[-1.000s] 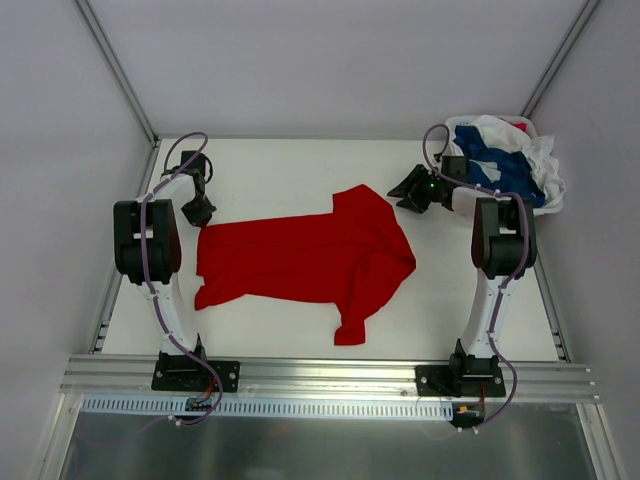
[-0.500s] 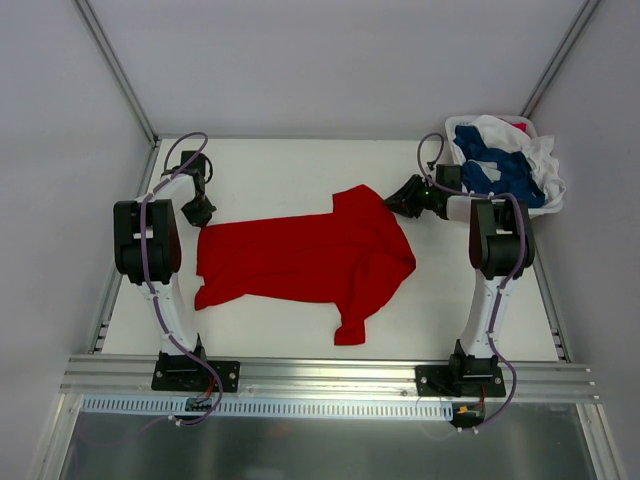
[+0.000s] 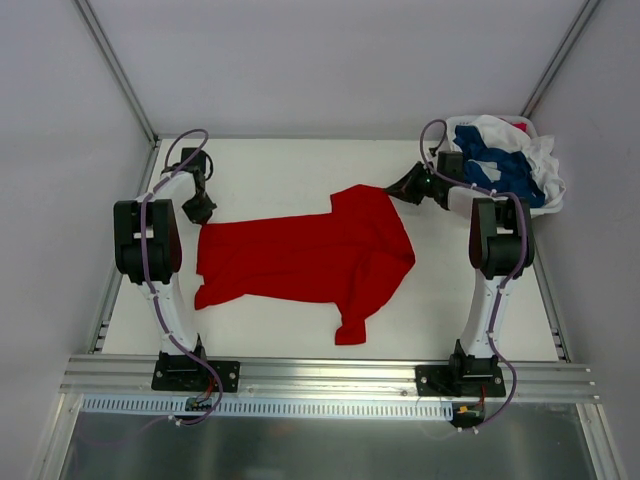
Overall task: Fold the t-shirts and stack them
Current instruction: Flatten out the tshirt
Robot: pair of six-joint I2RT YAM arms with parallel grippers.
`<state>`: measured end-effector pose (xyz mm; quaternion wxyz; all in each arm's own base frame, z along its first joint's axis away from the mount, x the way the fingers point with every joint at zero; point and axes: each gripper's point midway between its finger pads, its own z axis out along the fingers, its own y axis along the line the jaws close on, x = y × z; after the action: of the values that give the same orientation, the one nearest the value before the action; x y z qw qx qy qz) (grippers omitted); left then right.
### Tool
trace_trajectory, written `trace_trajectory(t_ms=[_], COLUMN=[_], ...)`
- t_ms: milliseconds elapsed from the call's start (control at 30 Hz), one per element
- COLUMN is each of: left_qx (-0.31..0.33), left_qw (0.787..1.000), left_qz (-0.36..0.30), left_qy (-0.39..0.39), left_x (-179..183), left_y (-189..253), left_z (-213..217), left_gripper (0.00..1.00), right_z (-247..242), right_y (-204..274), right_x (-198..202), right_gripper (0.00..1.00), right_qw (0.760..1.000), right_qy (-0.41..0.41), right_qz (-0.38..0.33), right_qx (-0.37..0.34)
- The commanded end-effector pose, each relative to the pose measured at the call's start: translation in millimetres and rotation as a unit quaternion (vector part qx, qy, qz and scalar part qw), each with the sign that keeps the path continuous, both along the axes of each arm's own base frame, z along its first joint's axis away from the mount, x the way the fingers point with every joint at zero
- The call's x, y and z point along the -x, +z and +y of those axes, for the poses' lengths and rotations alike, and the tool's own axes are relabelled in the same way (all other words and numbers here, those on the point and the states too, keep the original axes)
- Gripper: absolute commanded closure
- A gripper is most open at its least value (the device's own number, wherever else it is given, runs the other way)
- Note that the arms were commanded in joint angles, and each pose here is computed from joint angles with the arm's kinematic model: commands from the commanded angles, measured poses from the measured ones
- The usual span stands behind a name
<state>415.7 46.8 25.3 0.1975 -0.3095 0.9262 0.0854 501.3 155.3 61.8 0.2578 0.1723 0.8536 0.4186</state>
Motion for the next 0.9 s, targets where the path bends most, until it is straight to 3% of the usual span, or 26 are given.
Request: trace_trajectory(t_ms=[0, 333, 800, 833, 867], left_qx=[-0.004, -0.003, 0.015, 0.017, 0.017], left_qw=[0.999, 0.993, 0.993, 0.993, 0.993], left_qz=[-0.04, -0.116, -0.106, -0.103, -0.103], left_qy=[-0.019, -0.029, -0.046, -0.049, -0.049], left_x=[-23.8, -88.0, -129.7, -129.8, -131.4], left_y=[33.2, 80.1, 55.6, 52.9, 51.9], left_z=[-2.8, -3.6, -9.5, -10.1, -10.3], left_gripper=[1.0, 1.0, 1.0, 0.96, 0.79], right_z=[-1.9, -30.8, -49.6, -50.1, -49.8], right_y=[42.9, 95.9, 68.8, 67.3, 65.9], right_x=[-30.9, -81.6, -92.5, -92.7, -91.5], right_gripper=[1.0, 1.0, 1.0, 0.99, 0.88], right_qw=[0.998, 0.991, 0.991, 0.991, 0.991], right_qy=[-0.003, -0.033, -0.054, -0.055, -0.054], right_qz=[-0.061, -0.108, -0.077, -0.075, -0.071], right_qx=[0.014, 0.067, 0.099, 0.101, 0.103])
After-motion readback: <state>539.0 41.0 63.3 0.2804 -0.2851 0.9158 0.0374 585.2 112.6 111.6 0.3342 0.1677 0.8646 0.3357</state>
